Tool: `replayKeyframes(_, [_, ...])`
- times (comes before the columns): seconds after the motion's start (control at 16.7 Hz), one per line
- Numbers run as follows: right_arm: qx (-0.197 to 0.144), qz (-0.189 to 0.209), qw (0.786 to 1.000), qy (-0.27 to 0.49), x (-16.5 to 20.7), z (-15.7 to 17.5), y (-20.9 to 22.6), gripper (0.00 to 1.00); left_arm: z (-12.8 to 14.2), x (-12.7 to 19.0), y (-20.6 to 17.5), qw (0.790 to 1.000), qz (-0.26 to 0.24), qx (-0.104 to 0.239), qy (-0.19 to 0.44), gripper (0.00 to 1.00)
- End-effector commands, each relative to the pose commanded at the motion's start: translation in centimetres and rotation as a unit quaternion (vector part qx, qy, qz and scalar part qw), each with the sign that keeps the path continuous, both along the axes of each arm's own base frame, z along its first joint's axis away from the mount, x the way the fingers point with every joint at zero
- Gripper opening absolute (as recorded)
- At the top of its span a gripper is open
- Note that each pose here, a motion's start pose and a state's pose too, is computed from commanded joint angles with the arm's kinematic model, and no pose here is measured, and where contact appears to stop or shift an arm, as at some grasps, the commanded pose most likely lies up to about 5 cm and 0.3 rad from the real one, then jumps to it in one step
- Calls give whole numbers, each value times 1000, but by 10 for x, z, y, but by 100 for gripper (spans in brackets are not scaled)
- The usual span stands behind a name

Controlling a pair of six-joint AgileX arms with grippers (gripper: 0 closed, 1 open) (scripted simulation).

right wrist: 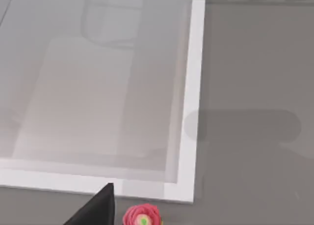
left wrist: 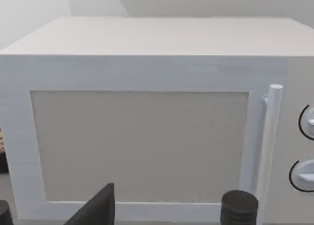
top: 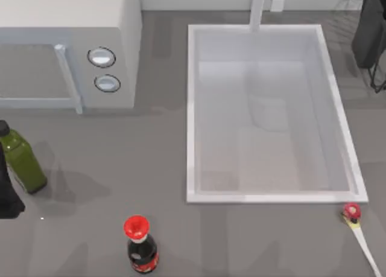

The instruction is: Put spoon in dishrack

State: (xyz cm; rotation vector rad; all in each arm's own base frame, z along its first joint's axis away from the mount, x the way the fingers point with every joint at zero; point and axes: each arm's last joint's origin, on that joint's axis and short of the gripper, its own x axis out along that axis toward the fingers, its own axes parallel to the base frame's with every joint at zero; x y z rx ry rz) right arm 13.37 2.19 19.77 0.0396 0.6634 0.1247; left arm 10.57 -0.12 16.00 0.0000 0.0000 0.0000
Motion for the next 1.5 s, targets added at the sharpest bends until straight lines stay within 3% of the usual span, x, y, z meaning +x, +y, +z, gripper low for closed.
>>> replayKeyframes(0.12, [-11, 15, 993, 116, 16, 1, 11, 100, 0, 0, 0, 1000, 0, 0, 0, 100])
replayKeyframes(0.3, [-38, 30, 962, 270, 40, -2, 29, 100, 0, 0, 0, 1000, 0, 0, 0, 100])
replayKeyframes(0.54, [-75, 40, 916, 392, 63, -5, 52, 100, 0, 0, 0, 1000, 0, 0, 0, 100])
replayKeyframes(0.72, [-91, 43, 899, 426, 71, -5, 61, 100, 0, 0, 0, 1000, 0, 0, 0, 100])
replayKeyframes(1.14, [-91, 42, 898, 429, 72, -9, 61, 100, 0, 0, 0, 1000, 0, 0, 0, 100])
replayKeyframes(1.5, [-90, 43, 900, 425, 78, -66, 63, 100, 0, 0, 0, 1000, 0, 0, 0, 100])
